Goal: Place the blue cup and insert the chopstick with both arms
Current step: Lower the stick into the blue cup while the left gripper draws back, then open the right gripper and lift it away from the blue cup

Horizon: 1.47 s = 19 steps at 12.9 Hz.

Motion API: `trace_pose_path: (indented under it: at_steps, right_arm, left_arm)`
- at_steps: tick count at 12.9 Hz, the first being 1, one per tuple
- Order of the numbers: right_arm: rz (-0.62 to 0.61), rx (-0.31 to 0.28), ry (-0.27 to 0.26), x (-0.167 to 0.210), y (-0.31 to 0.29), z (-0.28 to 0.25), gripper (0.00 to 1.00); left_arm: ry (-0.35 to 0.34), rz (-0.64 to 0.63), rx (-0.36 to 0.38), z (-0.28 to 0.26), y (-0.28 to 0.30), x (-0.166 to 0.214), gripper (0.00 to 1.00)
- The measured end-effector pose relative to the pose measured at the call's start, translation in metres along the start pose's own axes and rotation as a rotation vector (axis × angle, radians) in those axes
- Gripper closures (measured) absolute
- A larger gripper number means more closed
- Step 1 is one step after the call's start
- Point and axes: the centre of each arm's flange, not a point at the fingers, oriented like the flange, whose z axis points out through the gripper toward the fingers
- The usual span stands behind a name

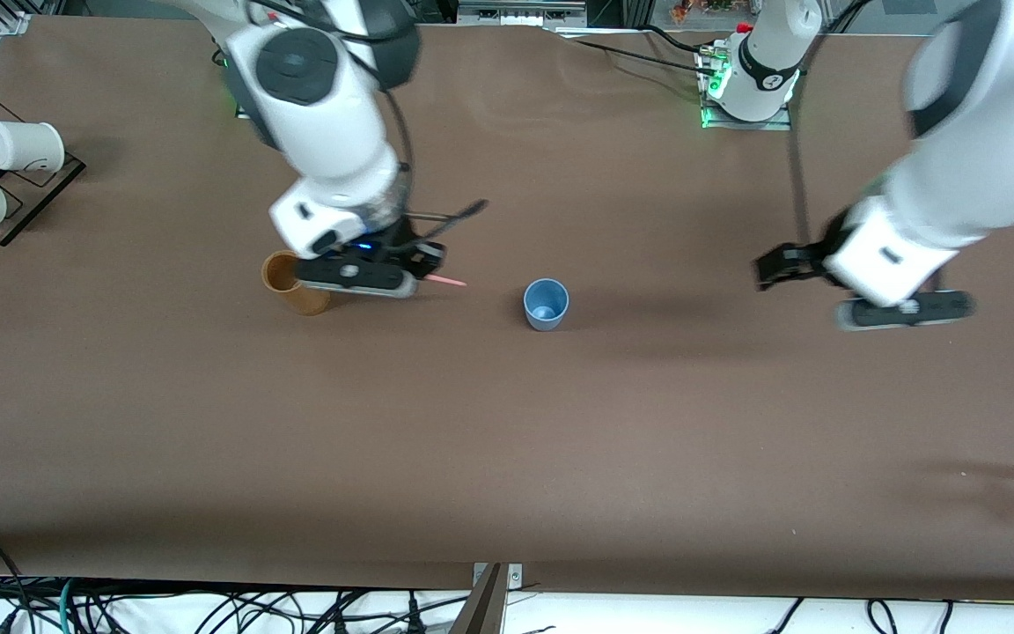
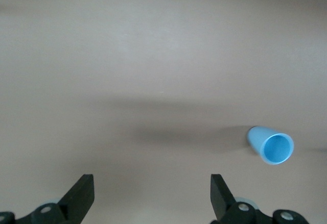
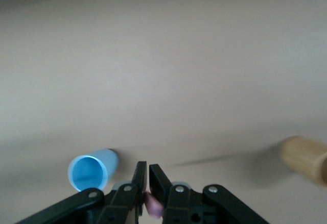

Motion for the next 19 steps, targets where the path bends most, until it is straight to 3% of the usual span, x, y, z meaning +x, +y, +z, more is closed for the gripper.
trace_pose_path:
  at_steps: [4,7,13,19]
  right_arm:
    - [0.095,0.065,0.026,-0.025,-0.047,0.034,0.91]
    - [0.107,0.052,0.044,-0.039,-0.061,0.056,0.91]
    - [0.095,0.034,0.043,-0.052,-0.072,0.079,0.91]
    - [0.097,0.027,0.041,-0.051,-0.072,0.072,0.33]
  left_arm:
    - [-0.028,0.100,0.018,-0.013,-0.060,-0.004,0.00]
    - [-0.055,0.126,0.054,-0.004,-0.069,-0.010,0.00]
    - [-0.055,0.117,0.045,-0.005,-0.062,-0.028,0.00]
    - [-0.066,0.124,0.045,0.003,-0.058,-0.028,0.00]
